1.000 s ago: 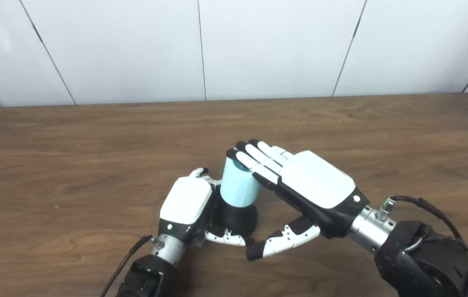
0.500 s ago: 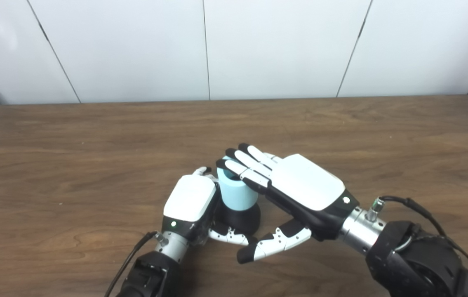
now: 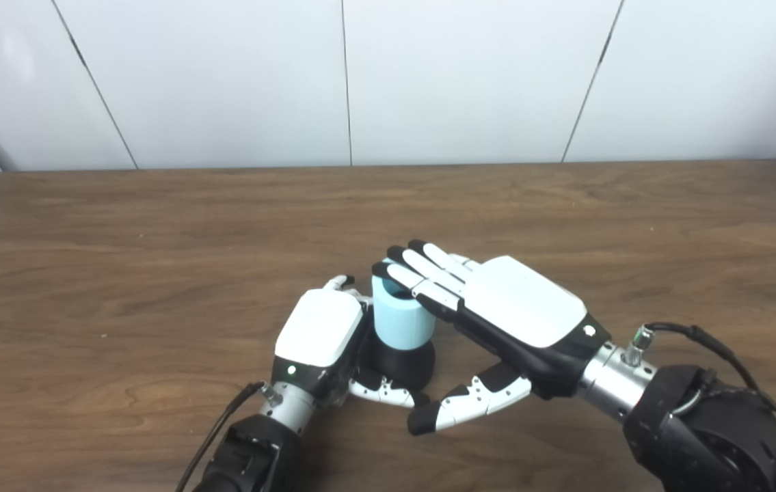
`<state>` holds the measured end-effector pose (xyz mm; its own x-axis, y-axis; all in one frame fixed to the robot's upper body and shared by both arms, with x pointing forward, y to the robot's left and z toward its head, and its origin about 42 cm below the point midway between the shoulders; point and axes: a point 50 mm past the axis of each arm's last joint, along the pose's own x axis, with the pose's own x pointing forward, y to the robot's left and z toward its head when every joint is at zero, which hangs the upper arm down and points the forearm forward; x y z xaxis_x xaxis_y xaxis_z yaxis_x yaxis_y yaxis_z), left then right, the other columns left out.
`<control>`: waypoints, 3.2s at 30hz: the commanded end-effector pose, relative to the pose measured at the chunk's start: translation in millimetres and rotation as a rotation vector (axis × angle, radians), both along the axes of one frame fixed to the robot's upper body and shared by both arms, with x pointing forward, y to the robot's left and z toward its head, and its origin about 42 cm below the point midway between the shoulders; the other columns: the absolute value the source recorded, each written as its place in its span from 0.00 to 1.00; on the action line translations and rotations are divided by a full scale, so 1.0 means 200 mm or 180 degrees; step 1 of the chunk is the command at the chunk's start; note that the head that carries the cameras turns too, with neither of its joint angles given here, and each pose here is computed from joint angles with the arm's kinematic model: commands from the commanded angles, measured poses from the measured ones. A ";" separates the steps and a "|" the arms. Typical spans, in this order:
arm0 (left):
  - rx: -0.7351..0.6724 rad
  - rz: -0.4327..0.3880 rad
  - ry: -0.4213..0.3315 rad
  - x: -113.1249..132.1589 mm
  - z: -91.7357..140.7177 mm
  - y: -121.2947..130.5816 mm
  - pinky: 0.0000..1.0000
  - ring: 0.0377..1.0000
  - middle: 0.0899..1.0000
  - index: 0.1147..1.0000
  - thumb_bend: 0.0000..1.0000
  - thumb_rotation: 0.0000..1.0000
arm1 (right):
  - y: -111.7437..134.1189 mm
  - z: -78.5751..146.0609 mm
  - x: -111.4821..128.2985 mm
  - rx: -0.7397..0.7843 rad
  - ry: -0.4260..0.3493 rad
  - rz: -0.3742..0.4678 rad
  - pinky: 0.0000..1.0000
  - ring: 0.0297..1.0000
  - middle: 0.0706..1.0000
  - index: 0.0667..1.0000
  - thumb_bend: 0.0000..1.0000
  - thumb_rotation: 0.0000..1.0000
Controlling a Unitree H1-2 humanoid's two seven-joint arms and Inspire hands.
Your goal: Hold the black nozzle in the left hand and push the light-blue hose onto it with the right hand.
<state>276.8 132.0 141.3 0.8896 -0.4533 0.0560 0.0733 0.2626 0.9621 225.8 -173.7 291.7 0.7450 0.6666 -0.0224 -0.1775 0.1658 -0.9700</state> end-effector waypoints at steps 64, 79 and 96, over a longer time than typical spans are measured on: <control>0.0112 -0.0071 0.0334 -0.05 -0.10 -0.03 0.87 0.62 0.42 0.43 0.52 0.00 | -0.08 0.10 0.01 0.1076 -0.0604 -0.0136 0.92 1.00 1.00 0.99 0.65 0.89; 0.0075 -0.0068 0.0099 -0.03 -0.08 -0.01 0.84 0.62 0.43 0.43 0.53 0.00 | -0.08 0.07 0.03 0.1262 -0.0682 -0.0359 0.88 0.96 0.95 0.95 0.57 0.97; 0.0227 -0.0263 -0.0482 0.09 0.11 0.02 1.00 0.93 0.88 0.84 1.00 0.40 | -0.11 0.03 0.06 0.1249 -0.0548 -0.0445 0.88 0.96 0.95 0.96 0.58 0.93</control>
<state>287.1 134.8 148.3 0.8456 -0.5219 0.1121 -0.0014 0.2078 0.9782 239.3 -193.7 290.3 0.8160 0.4931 0.3016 -0.0032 0.5257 -0.8507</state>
